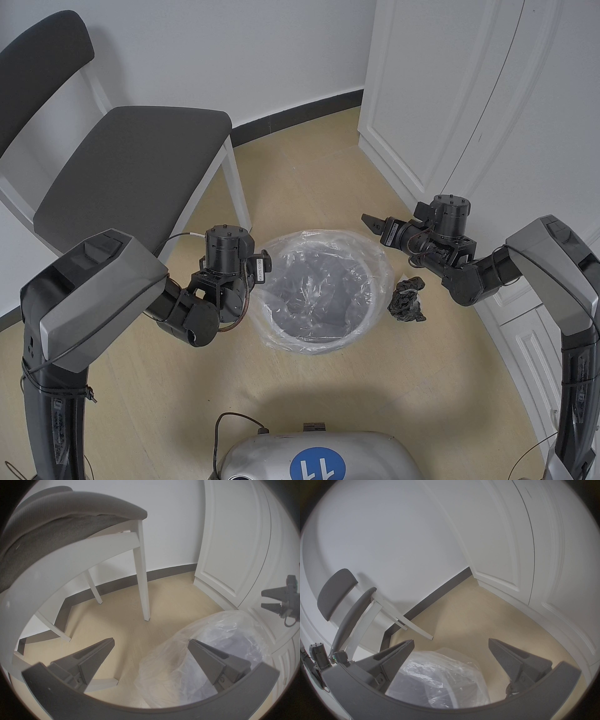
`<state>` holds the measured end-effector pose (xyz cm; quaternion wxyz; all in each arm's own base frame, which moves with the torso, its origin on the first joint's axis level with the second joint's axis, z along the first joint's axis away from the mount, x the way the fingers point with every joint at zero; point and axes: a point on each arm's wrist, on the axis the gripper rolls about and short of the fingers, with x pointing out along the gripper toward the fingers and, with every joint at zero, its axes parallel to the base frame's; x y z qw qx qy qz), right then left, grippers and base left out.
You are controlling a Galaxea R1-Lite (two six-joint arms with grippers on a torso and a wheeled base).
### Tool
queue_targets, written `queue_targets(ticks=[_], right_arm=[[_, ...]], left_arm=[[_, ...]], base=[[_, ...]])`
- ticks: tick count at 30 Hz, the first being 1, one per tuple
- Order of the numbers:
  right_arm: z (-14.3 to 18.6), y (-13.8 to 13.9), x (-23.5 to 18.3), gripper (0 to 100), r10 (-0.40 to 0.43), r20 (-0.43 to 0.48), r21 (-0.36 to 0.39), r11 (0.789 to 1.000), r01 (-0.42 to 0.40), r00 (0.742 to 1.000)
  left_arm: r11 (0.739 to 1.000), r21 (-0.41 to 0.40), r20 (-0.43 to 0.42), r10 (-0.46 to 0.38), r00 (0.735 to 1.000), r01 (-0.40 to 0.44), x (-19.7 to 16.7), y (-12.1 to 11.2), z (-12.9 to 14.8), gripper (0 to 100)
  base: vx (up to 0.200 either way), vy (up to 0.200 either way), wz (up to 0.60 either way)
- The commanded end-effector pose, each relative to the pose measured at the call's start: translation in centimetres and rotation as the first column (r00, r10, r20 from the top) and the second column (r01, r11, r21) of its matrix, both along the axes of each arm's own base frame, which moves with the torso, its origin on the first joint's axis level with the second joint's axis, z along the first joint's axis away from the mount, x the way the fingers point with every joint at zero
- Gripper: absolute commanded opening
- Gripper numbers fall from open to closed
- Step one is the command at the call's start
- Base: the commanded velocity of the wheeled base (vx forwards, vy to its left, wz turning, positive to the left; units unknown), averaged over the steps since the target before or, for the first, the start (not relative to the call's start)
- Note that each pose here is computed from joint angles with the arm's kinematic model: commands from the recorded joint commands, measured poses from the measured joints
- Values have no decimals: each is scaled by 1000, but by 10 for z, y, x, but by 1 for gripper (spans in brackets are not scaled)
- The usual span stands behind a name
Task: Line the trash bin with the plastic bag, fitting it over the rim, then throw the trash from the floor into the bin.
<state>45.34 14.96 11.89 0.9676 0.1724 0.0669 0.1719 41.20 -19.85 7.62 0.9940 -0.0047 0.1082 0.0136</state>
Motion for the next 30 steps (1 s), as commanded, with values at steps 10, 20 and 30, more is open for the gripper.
queue_targets(ticks=[10, 20, 30], right_arm=[[-47, 11, 21, 100, 5, -55, -19, 1000, -6, 998], [-67, 10, 34, 100, -6, -71, -24, 1000, 5, 997], [-86, 7, 47, 100, -20, -92, -13, 1000, 19, 996]], left_arm=[[999, -29, 18, 44, 999, -44, 19, 10, -23, 100], [997, -46, 25, 58, 998, -57, 29, 11, -30, 100], [997, -46, 33, 65, 997, -63, 48, 7, -46, 100]], base=[[0, 0, 0], [0, 0, 0], [0, 0, 0]])
